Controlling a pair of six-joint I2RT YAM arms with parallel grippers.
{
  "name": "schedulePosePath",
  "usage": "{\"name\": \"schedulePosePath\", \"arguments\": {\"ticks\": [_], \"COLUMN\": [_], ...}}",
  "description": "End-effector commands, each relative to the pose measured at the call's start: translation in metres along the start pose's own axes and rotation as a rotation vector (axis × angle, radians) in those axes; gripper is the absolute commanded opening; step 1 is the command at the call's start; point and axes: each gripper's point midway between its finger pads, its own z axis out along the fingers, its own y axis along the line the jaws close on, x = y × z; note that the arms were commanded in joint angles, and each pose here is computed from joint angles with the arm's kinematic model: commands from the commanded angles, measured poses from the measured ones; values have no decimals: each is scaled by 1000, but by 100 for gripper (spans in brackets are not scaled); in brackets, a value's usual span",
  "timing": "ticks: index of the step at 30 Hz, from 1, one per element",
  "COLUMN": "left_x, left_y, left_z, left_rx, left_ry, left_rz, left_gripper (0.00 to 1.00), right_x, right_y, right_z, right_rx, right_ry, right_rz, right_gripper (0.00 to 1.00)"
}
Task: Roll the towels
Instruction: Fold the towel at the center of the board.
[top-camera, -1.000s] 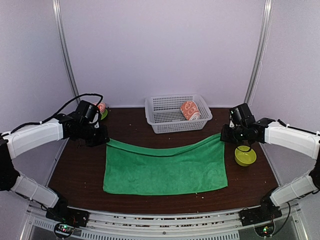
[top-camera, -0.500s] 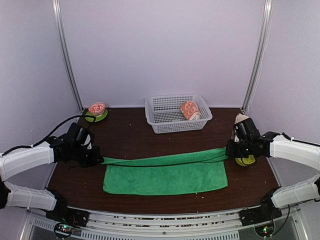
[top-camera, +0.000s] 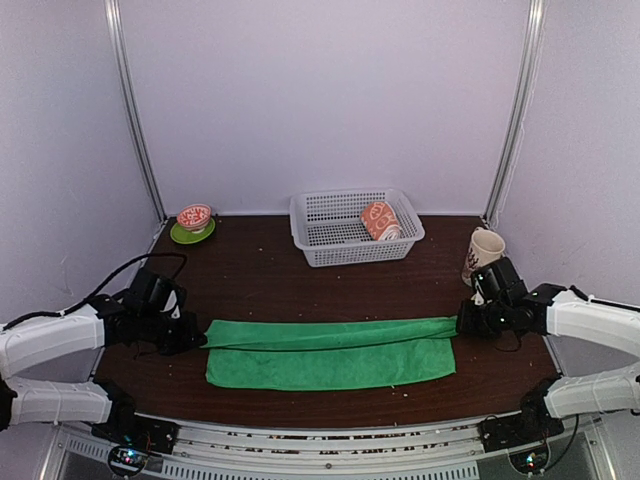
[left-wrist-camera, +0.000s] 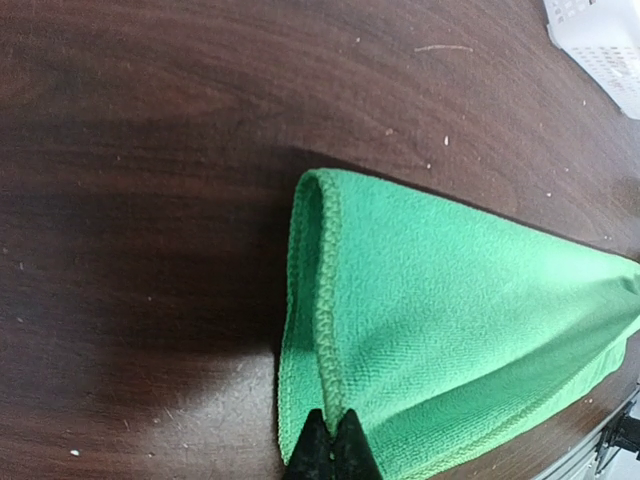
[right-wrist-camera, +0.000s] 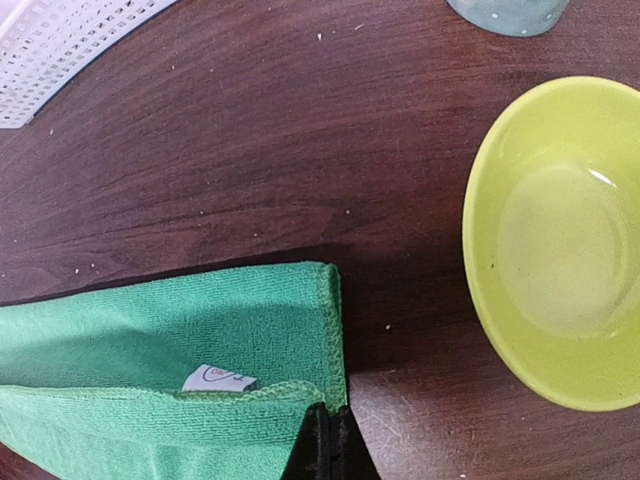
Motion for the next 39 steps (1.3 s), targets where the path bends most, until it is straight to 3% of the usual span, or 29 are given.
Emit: {"name": "schedulePosePath", "arguments": {"ticks": [1, 39], "left_x": [5, 54], "left_y": [-2, 20], "left_z": [3, 5], "left_rx": [30, 1], "left_ry": [-1, 101], "left_rz": [-5, 27], "left_gripper": [0, 0], "right_x": [8, 52], "right_y": [-5, -20], "right_z": [-3, -12], "right_rx": [14, 3], "right_ry": [2, 29], "right_rz": [8, 13], "right_gripper": [0, 0]}}
